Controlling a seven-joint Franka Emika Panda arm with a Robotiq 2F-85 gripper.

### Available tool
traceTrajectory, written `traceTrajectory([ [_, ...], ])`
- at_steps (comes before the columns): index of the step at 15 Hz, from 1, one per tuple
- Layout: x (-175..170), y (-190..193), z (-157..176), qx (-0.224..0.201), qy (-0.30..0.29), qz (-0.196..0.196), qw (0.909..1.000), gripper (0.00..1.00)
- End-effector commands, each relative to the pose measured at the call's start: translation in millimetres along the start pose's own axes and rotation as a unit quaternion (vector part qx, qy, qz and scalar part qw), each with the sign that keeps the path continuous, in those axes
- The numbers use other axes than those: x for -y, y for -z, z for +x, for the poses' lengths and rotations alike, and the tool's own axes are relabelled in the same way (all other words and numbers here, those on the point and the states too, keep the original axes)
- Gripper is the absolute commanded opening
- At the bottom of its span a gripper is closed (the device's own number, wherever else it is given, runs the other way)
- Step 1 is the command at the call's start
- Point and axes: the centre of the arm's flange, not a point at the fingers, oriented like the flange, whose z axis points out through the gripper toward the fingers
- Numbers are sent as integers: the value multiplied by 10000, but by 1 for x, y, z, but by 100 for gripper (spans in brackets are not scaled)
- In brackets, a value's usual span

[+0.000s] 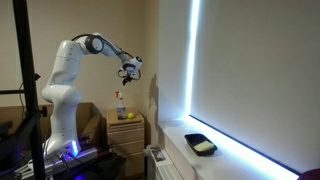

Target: Pick up the spray bottle from the nightstand and place it on the windowsill

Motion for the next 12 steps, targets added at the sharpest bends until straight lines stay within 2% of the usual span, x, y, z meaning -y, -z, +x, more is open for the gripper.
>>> traceTrajectory([
  [1,-4,-9,6,21,-40,-51,10000,100],
  [8,-52,-99,20,140,278,-585,9978,100],
  [9,-39,-82,13,87,173,-644,9977,100],
  [12,-42,-90,15,89,173,-701,9973,100],
])
